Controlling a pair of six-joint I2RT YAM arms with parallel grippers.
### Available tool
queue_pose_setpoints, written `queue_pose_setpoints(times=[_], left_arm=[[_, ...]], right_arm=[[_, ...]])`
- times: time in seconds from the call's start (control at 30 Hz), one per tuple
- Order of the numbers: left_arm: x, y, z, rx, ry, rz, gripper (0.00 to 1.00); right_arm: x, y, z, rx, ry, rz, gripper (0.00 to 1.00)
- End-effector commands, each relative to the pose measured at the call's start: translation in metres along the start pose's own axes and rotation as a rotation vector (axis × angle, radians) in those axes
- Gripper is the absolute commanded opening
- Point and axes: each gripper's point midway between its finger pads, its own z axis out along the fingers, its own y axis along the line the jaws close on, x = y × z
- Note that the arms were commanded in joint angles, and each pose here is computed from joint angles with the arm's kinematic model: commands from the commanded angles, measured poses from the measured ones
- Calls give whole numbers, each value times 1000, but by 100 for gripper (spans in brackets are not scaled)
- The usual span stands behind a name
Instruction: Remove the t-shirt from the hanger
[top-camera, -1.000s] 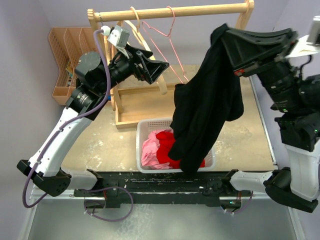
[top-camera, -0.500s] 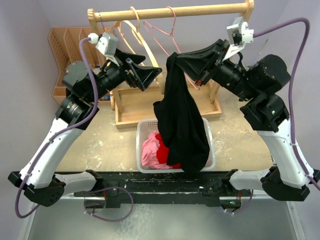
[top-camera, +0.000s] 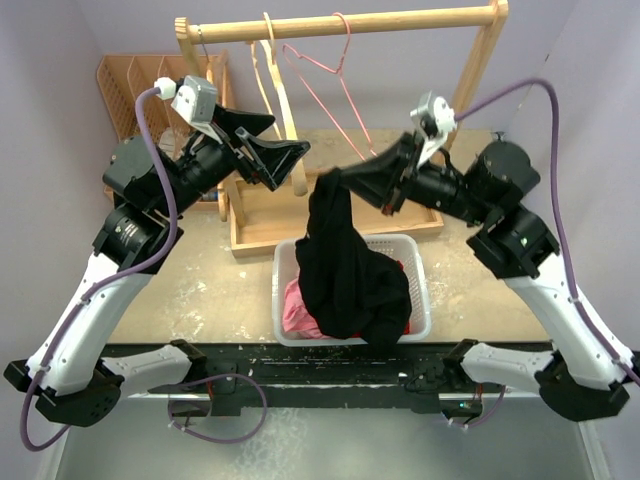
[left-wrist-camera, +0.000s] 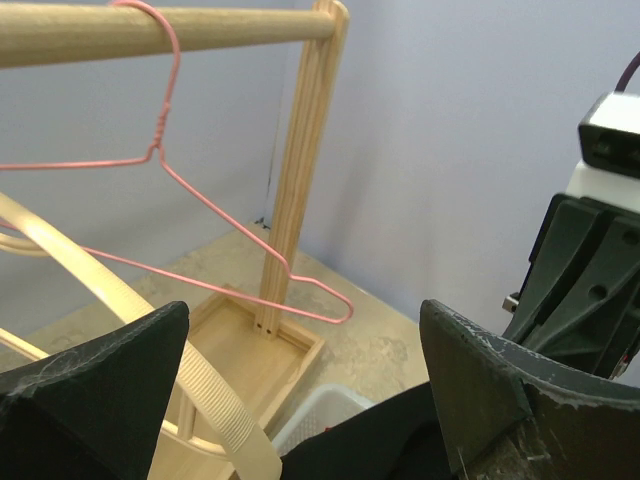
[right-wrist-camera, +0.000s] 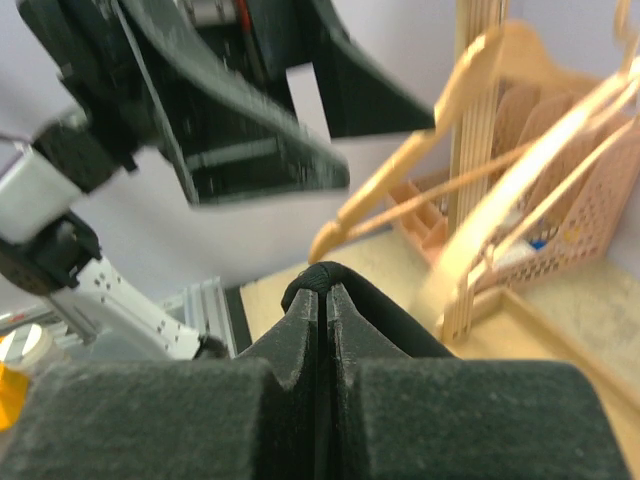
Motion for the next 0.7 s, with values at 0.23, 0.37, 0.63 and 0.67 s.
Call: queue_pose_setpoints(times=[0.23, 0.37, 0.63, 0.67], left_arm=[[51, -26, -12, 207, 160, 35, 99], [61, -27, -25, 206, 175, 62, 99], [86, -37, -50, 244, 237, 78, 99], [91, -37, -52, 245, 248, 71, 99]], right_arm=[[162, -21, -73, 221, 240, 254, 0], [223, -31, -80, 261, 348, 347, 0], [291, -28, -87, 233, 524, 445, 0], [299, -28, -88, 234, 549, 455, 0]])
